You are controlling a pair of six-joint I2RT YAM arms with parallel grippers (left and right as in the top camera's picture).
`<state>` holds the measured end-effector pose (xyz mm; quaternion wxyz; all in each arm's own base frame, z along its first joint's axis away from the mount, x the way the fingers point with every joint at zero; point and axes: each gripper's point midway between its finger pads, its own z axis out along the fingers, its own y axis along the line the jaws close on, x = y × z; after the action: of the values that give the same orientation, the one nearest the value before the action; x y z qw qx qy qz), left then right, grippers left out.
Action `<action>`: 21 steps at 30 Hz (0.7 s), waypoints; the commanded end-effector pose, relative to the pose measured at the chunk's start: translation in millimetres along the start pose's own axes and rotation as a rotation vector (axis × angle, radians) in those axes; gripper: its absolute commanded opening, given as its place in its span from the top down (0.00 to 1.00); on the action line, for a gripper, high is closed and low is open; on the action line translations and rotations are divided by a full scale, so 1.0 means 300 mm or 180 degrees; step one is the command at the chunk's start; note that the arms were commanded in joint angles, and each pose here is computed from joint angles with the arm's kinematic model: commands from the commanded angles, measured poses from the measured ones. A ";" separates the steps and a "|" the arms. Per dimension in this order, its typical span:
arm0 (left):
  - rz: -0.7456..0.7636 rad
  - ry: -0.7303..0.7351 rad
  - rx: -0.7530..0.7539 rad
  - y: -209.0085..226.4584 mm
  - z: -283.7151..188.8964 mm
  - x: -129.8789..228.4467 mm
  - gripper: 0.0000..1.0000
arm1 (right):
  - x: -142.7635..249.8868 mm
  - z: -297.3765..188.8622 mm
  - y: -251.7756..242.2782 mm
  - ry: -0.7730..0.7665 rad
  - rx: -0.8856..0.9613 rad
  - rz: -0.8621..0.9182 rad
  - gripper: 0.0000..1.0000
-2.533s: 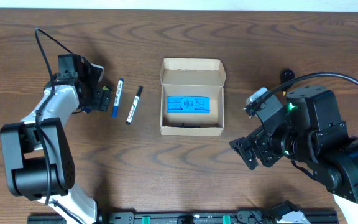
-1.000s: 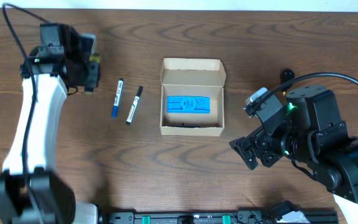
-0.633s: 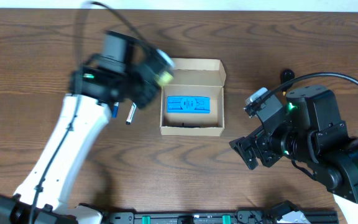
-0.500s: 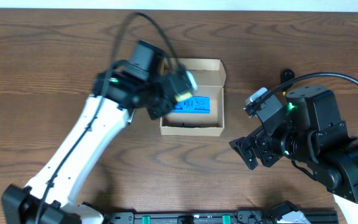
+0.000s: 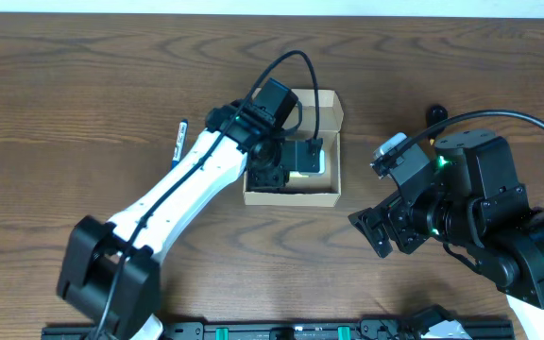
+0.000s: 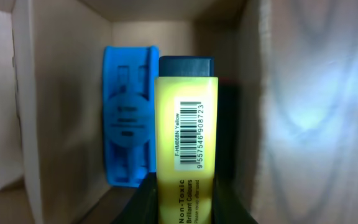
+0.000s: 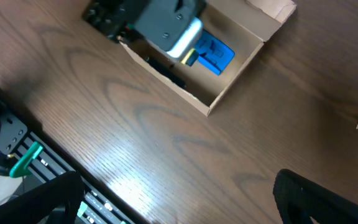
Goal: Pack container
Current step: 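Carry the yellow highlighter over the box with the left gripper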
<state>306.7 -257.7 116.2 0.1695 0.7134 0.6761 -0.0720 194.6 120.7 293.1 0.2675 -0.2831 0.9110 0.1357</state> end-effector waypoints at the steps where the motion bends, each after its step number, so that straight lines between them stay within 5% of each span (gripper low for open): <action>1: 0.0087 0.0157 -0.0085 0.028 0.024 0.028 0.94 | -0.006 -0.007 -0.002 -0.0025 0.0001 0.0032 0.01; 13: 0.0020 -0.0001 -0.0004 0.029 0.064 -0.002 0.94 | -0.006 -0.007 -0.002 -0.0025 0.0001 0.0033 0.01; 16: -0.0567 -0.0214 -0.0076 0.057 0.063 -0.048 0.94 | -0.006 -0.007 -0.002 -0.0025 0.0001 0.0032 0.01; 21: -0.2383 -0.0567 -0.0208 0.134 0.051 -0.108 0.94 | -0.006 -0.007 -0.002 -0.0025 0.0001 0.0032 0.01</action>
<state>343.6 -287.2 116.3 0.2326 0.5801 0.7732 -0.1074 194.6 120.8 293.1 0.2675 -0.2831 0.9110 0.1358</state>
